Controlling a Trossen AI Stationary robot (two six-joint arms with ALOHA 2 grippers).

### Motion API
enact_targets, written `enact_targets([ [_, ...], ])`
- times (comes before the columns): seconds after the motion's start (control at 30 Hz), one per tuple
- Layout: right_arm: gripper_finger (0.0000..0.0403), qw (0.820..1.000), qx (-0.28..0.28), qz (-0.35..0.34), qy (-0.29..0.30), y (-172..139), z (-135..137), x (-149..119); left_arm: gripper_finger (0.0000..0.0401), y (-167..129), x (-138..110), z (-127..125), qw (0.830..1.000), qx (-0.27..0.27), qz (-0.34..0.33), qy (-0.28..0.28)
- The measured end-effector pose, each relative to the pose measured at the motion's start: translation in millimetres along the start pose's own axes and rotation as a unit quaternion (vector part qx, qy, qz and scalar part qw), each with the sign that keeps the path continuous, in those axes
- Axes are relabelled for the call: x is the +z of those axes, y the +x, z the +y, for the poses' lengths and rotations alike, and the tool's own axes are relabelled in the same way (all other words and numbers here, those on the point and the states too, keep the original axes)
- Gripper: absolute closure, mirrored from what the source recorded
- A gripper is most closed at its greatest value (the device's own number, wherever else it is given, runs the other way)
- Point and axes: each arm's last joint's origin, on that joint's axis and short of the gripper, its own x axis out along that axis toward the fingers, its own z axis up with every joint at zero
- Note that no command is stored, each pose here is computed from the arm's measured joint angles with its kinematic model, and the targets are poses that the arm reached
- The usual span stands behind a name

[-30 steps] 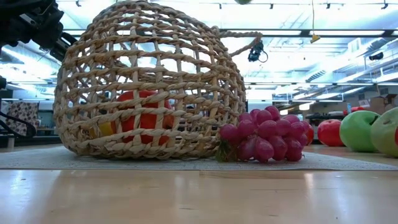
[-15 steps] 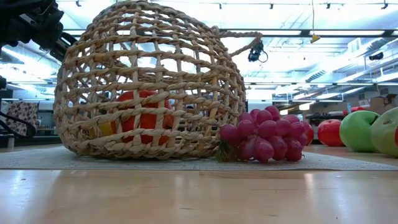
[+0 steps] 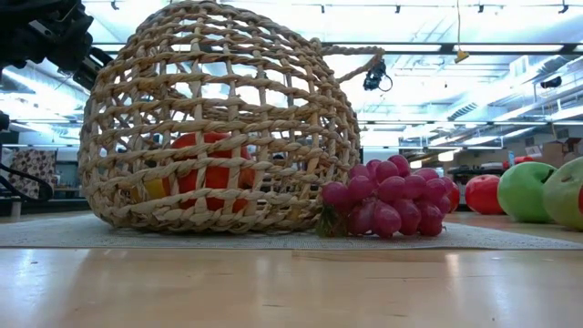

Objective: Build produce basket
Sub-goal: Put the cucumber into the brown basket

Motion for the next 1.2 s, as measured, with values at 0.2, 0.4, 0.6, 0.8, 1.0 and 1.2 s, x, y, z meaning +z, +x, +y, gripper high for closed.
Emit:
enact_targets([
  [0.2, 0.0217, 0.999, -0.001, 0.01, -0.035, 6.3, 2.6, -5.7, 0.028, 0.0, 0.0, 0.0, 1.0, 0.0, 0.0, 0.0],
  [0.4, 0.0217, 0.992, -0.004, 0.016, -0.128, 16.6, 6.2, -13.1, 0.028, 0.0, 0.0, 0.0, 1.0, 0.0, 0.0, 0.0],
  [0.6, 0.0217, 0.965, -0.023, 0.03, -0.26, 24.8, 3.4, -18.9, 0.028, 0.0, 0.0, 0.0, 1.0, 0.0, 0.0, 0.0],
  [0.8, 0.0217, 0.907, -0.043, 0.041, -0.416, 24.9, 0.5, -18.2, 0.028, 0.0, 0.0, 0.0, 1.0, 0.0, 0.0, 0.0],
  [1.0, 0.0217, 0.866, -0.061, 0.061, -0.492, 25.4, -3.3, -19.2, 0.028, 0.0, 0.0, 0.0, 1.0, 0.0, 0.0, 0.0],
  [1.2, 0.0214, 0.868, -0.074, 0.07, -0.487, 29.4, -13.7, -18.7, 0.028, 0.0, 0.0, 0.0, 1.0, 0.0, 0.0, 0.0],
])
